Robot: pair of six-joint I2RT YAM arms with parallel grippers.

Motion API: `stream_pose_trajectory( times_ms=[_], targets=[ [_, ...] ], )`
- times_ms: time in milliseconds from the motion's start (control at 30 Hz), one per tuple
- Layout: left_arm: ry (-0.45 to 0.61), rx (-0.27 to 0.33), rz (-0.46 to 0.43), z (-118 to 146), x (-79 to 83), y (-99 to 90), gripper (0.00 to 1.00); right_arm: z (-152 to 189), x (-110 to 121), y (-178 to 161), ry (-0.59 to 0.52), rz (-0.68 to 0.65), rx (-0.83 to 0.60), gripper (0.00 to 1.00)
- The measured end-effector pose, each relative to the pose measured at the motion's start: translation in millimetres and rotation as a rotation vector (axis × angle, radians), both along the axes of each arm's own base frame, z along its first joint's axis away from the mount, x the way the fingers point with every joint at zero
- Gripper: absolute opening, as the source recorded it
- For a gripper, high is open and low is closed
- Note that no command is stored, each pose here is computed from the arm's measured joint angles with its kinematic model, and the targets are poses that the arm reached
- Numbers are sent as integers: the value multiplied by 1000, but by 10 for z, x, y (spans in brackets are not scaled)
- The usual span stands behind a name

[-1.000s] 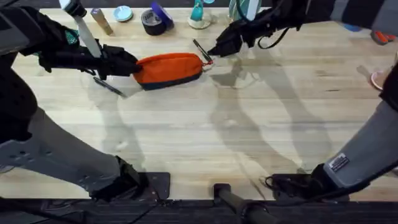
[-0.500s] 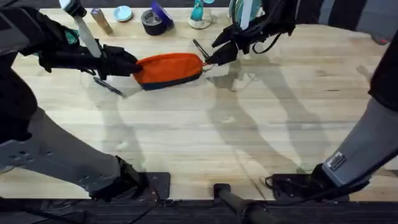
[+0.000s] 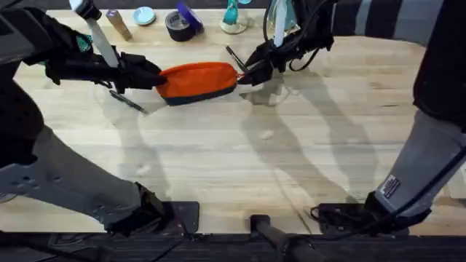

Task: Unzip the bag, pick up the pens from the table one at a time and place them inside, then zip the bag closed.

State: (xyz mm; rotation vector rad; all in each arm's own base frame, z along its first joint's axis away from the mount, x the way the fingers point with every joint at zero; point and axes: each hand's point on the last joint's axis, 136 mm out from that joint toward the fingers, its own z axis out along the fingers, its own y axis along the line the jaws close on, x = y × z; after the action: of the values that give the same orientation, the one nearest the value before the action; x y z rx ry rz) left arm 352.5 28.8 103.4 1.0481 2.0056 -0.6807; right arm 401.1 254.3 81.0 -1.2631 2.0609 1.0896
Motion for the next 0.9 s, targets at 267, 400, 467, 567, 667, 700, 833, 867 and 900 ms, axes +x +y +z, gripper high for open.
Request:
stream_pose_trajectory(
  times_ms=[267, 400, 467, 567, 667, 700, 833, 867, 900],
  targets=[
    [0, 0, 0, 0, 0, 0, 42, -4, -30, 44, -7, 17, 0, 994],
    [0, 0, 0, 0, 0, 0, 42, -64, -35, 44, 6, 18, -4, 984],
    [0, 0, 0, 0, 0, 0, 42, -113, -39, 41, 16, 17, -7, 984],
    [0, 0, 0, 0, -1, 0, 42, -161, -45, 42, 27, 18, -10, 984],
    [0, 0, 0, 0, 0, 0, 42, -168, -46, 41, 28, 18, -11, 975],
    [0, 0, 0, 0, 0, 0, 42, -168, -46, 41, 28, 18, -11, 969],
    [0, 0, 0, 0, 0, 0, 42, -167, -46, 41, 28, 18, -10, 933],
    [0, 0, 0, 1, 0, 0, 42, -168, -46, 41, 29, 18, -11, 919],
    [0, 0, 0, 0, 0, 0, 42, -168, -46, 41, 28, 18, -11, 904]
  ],
)
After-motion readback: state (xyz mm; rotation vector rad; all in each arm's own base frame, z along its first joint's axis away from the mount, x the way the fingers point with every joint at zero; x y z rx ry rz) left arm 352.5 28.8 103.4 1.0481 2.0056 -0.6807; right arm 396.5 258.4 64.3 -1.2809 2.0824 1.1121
